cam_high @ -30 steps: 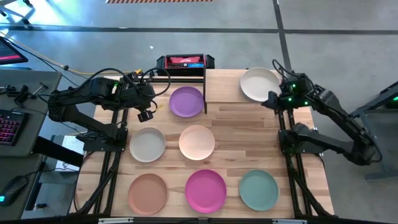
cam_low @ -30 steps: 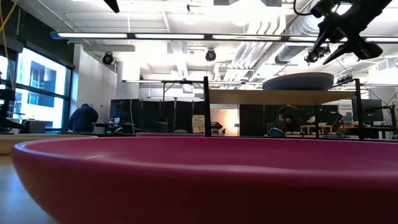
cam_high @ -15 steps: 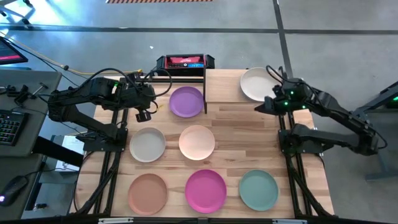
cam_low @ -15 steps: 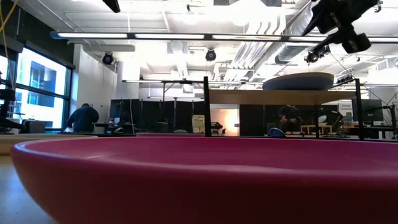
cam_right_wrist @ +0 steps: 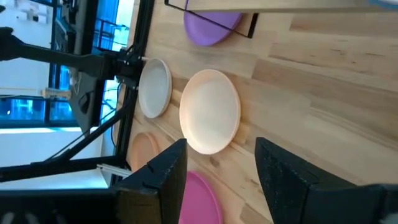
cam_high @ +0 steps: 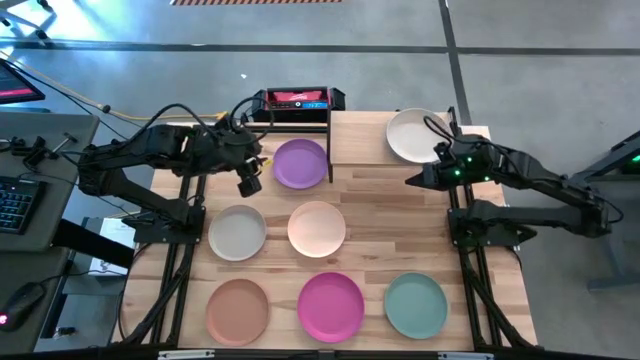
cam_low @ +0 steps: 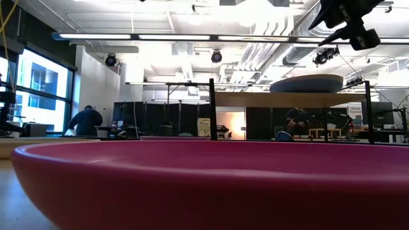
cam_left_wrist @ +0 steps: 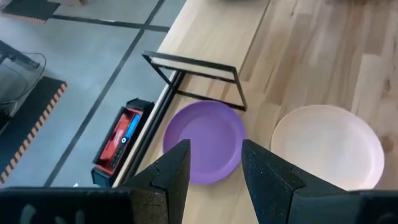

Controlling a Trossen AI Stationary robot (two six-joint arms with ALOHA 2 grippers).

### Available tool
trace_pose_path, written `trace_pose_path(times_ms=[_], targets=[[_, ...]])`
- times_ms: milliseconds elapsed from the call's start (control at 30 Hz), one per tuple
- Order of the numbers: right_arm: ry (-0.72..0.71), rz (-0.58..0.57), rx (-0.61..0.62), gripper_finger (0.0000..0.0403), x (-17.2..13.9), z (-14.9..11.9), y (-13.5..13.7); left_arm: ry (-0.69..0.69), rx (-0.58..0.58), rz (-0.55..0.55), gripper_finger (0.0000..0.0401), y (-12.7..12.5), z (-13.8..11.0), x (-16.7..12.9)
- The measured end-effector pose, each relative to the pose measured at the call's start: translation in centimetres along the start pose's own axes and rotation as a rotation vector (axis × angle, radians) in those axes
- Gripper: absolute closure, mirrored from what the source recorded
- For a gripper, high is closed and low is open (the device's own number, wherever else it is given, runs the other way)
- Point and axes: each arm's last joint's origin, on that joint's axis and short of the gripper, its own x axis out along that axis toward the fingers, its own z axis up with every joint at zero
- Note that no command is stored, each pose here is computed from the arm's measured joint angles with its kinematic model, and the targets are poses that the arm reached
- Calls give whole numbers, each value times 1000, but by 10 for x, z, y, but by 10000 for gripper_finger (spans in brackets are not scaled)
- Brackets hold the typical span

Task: Place and stack plates onto a shelf
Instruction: Stack the purple plate on top of the white plate on the shelf

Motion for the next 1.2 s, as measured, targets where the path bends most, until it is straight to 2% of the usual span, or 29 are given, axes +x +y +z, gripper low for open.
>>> trace_pose_path(times_ms=[167, 267, 567, 733, 867, 967, 1200], targets=[[-9, 6, -19, 235, 2, -4, 4, 17, -38, 15, 268, -4, 2, 7], [-11, 12, -30, 235, 3, -5, 6, 47, -19, 44, 268, -6, 5, 18], [14, 11, -70, 235, 7, -9, 8, 235, 240, 82, 268, -17, 11, 80], [28, 8, -88, 235, 9, -11, 9, 331, 362, -37, 268, -22, 8, 112], [48, -3, -97, 235, 11, -13, 10, 424, 375, -134, 268, -20, -10, 131], [55, -20, -103, 235, 13, -14, 10, 491, 385, -152, 268, -17, -29, 144], [69, -45, -111, 235, 20, -15, 11, 528, 450, -202, 268, -18, -59, 173]])
